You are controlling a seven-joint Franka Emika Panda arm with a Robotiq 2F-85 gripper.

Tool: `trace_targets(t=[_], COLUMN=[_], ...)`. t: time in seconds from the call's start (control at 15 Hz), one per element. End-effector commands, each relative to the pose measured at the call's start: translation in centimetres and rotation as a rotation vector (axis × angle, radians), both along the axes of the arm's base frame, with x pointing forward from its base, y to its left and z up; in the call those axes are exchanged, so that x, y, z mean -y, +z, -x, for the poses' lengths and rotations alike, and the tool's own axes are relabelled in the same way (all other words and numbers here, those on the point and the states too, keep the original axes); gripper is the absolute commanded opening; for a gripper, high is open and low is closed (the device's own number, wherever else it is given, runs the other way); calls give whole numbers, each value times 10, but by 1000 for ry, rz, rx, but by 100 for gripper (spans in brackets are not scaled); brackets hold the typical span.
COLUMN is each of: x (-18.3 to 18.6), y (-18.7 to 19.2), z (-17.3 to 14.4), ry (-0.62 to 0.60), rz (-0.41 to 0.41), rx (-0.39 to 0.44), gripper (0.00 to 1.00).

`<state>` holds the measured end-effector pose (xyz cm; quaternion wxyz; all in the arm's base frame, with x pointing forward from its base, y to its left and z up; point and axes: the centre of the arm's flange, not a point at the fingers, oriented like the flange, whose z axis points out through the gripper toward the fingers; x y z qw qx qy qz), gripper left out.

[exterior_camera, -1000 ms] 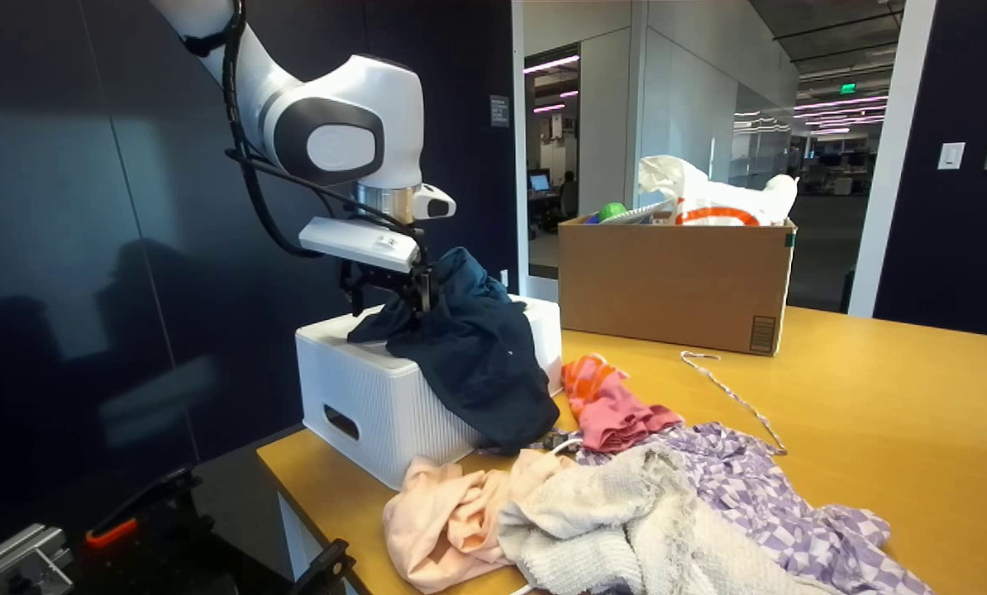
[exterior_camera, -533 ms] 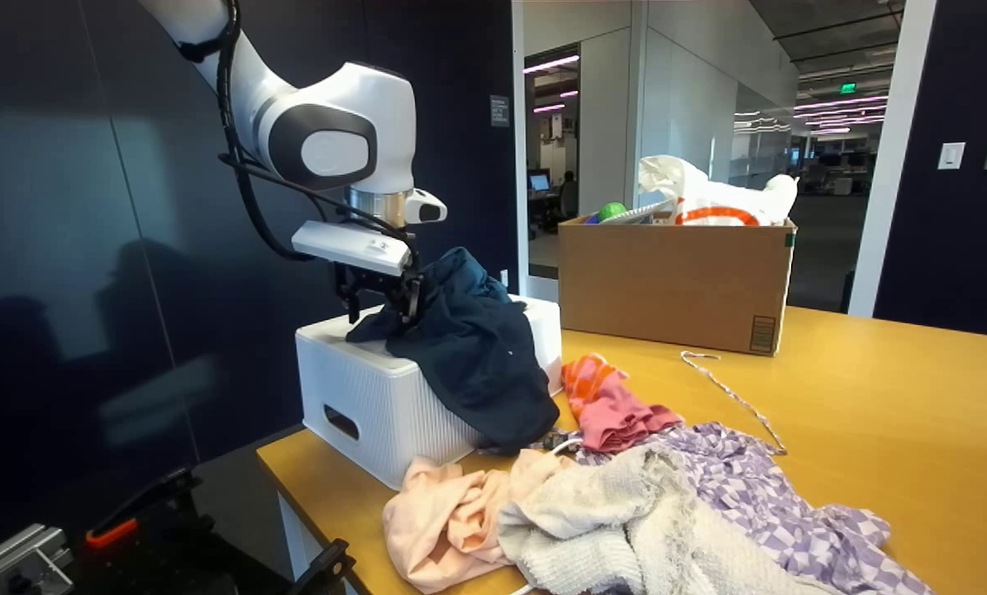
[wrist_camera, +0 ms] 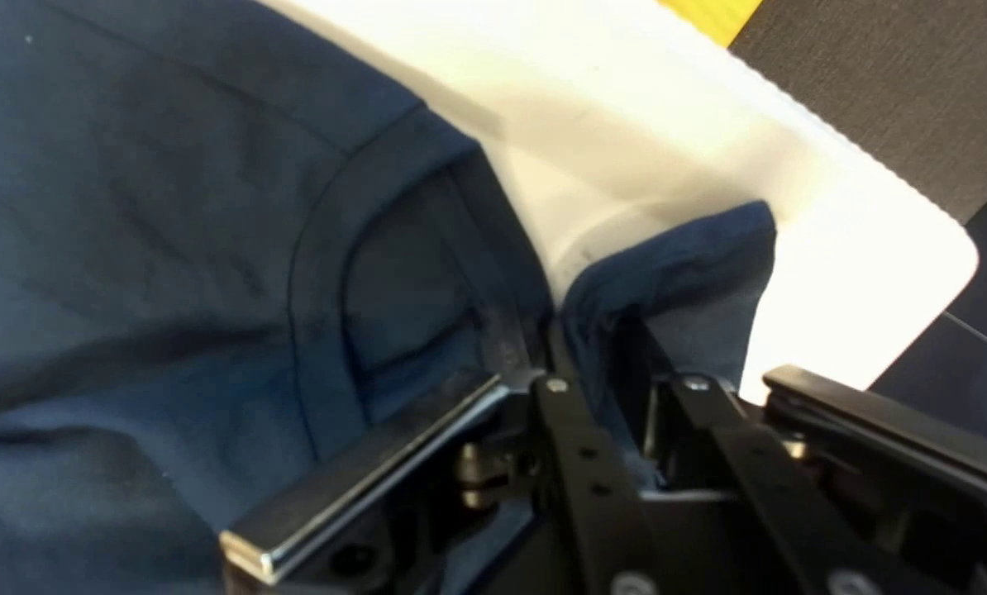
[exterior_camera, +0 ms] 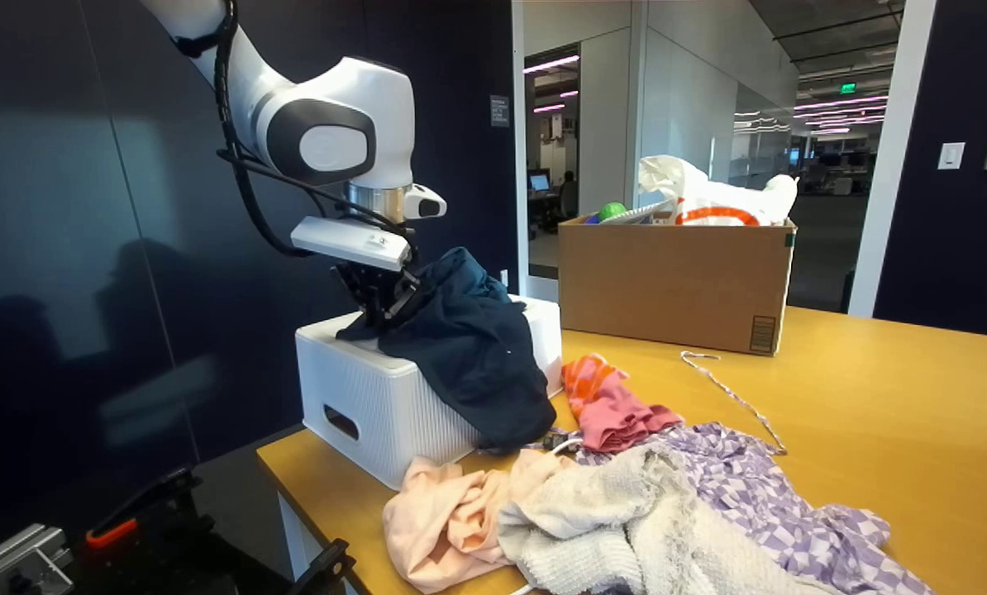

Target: Flip and spread the laundry on top of the laundry basket

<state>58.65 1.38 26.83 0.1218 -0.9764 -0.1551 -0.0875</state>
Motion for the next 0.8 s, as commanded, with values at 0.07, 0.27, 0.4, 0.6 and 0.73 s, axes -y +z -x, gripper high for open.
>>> trace_targets(t=[0.07,0.27,0.4,0.6,0.73], x=[-5,7,22,49,61], y=[32,49,58,81,97], z=[15,17,19,24,26], ry=[6,-11,-35,-78,-104], rz=[18,47,69,122,165], rx=[22,37,45,67,78], gripper=[0,1,1,1,1])
